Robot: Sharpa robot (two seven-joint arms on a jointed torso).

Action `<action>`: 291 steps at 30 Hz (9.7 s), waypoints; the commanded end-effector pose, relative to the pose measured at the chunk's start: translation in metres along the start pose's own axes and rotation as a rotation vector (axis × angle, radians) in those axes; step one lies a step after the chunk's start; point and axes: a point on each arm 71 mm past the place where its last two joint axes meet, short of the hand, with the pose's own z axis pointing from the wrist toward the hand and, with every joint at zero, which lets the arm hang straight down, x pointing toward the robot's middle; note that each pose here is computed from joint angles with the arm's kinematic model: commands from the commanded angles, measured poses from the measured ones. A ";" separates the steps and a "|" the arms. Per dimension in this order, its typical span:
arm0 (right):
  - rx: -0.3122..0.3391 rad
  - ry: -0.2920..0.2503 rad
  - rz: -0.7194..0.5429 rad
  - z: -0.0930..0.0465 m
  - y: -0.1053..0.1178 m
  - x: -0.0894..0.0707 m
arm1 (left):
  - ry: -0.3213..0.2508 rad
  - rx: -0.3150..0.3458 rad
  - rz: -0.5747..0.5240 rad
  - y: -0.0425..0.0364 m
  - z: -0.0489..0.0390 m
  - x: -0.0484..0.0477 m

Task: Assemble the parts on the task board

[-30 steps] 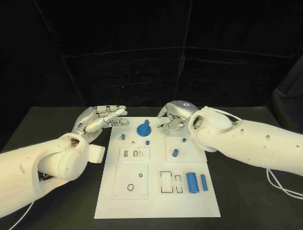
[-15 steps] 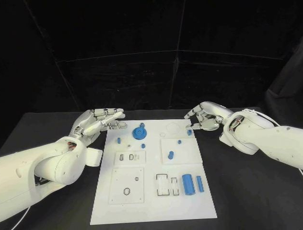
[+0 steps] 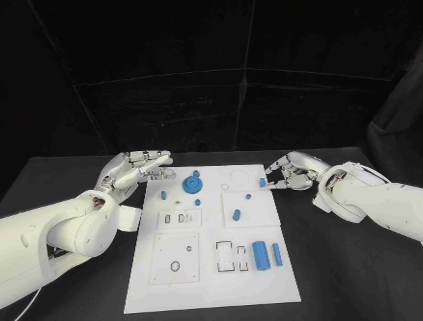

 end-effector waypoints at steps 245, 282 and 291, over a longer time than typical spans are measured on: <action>-0.069 -0.011 0.436 0.001 0.106 -0.002 | 0.405 -0.690 1.104 0.0032 0.0444 0.0319; -0.064 0.009 0.385 0.009 0.107 0.002 | 0.527 -0.741 1.237 0.0269 0.0656 0.0699; -0.064 0.008 0.384 0.010 0.107 0.002 | 0.554 -0.755 1.245 0.0288 0.0639 0.0715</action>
